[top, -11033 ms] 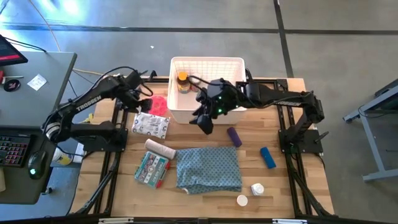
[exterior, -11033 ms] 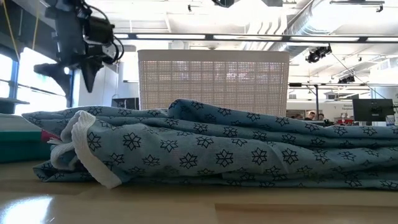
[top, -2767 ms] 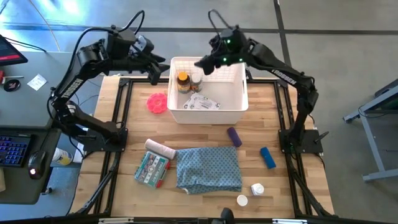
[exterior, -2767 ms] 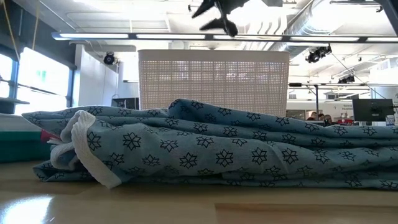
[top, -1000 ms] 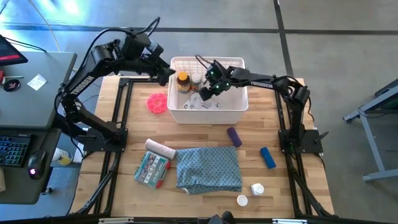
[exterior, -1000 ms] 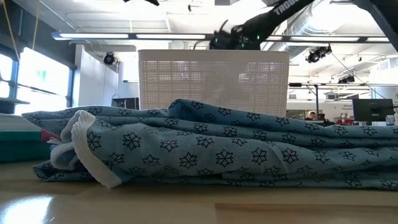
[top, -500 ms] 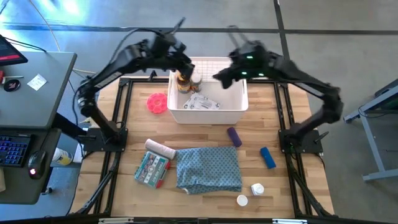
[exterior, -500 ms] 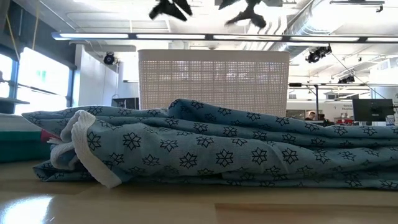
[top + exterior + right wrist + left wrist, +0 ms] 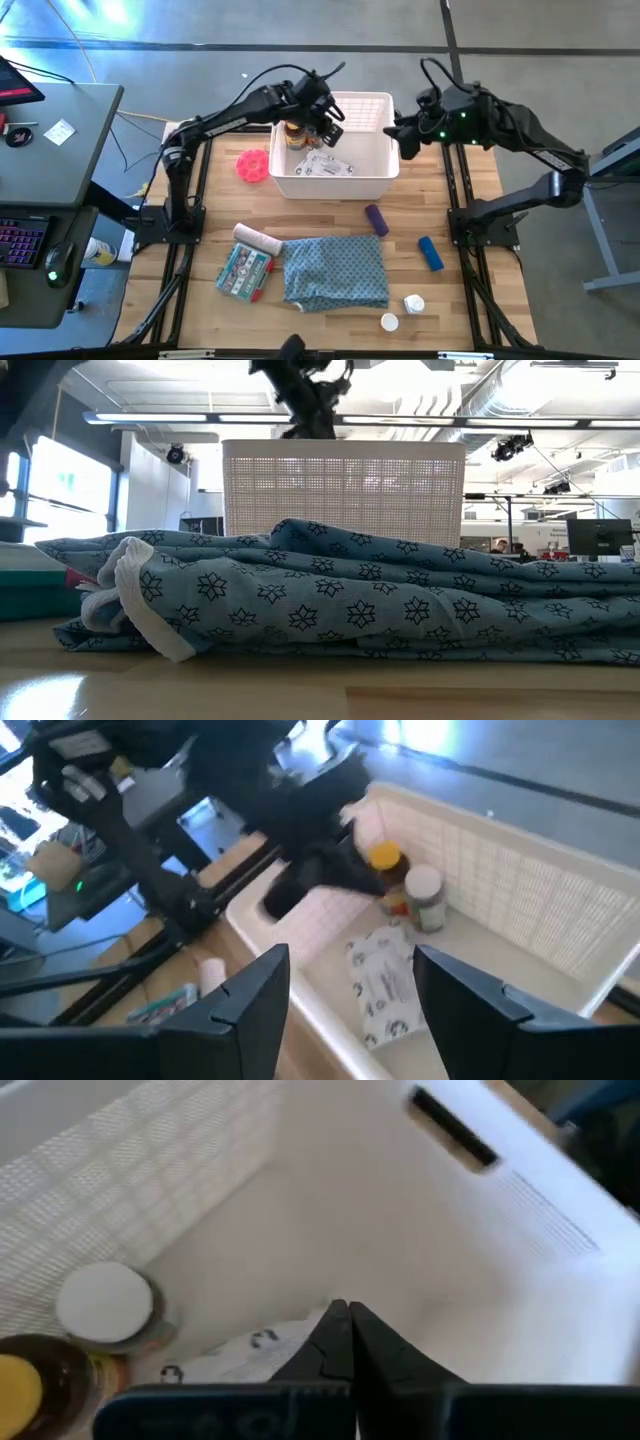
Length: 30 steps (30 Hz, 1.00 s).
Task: Pick & place medical supplies in basket/bin
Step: Put the mailer bag into the white bin
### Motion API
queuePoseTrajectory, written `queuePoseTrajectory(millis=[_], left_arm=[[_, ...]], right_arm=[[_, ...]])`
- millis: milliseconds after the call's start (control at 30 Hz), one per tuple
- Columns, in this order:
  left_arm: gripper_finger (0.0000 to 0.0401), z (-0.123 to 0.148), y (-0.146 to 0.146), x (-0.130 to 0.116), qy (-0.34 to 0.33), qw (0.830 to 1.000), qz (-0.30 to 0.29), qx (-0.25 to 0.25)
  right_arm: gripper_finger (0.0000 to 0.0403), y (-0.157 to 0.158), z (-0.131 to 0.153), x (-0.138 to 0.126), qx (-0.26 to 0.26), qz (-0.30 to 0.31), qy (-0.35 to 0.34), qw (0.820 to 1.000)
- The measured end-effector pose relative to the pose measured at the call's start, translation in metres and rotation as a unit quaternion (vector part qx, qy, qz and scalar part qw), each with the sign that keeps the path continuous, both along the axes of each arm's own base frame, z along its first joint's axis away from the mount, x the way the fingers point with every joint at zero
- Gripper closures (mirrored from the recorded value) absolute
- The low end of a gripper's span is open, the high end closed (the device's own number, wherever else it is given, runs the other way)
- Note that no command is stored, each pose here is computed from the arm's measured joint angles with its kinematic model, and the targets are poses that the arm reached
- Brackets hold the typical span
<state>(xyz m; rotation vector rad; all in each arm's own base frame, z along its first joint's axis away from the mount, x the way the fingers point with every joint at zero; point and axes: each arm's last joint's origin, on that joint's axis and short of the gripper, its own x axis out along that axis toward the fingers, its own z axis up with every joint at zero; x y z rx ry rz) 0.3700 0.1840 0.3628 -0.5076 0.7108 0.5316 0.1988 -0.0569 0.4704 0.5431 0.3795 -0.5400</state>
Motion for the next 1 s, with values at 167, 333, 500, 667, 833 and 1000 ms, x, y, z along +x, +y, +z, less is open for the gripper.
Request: queuePoseTrajectory(millis=[167, 333, 500, 667, 833, 1000], left_arm=[[0.0318, -0.033, 0.012, 0.017, 0.043, 0.998, 0.037, 0.0], [0.0317, -0.062, 0.017, 0.033, 0.052, 0.997, 0.04, -0.041], [0.034, -0.083, 0.014, 0.047, 0.046, 0.994, 0.021, -0.096], [0.0362, -0.1, 0.019, 0.057, 0.048, 0.995, 0.018, -0.091], [0.0364, -0.125, 0.024, 0.063, 0.08, 0.993, 0.018, -0.084], [0.0348, -0.148, 0.028, 0.066, 0.131, 0.99, 0.015, -0.044]], right_arm=[[0.0199, 0.011, -0.001, 0.004, 0.003, 0.032, 0.002, 0.999], [0.0199, 0.018, -0.002, 0.009, -0.004, 0.059, 0.008, 0.998], [0.0199, 0.023, -0.002, 0.009, -0.018, 0.08, 0.013, 0.997], [0.0199, 0.022, -0.002, 0.009, -0.044, 0.075, 0.023, 0.996], [0.0199, 0.019, -0.002, 0.009, -0.061, 0.035, 0.028, 0.997], [0.0199, 0.018, -0.002, 0.008, -0.068, 0.021, 0.03, 0.997]])
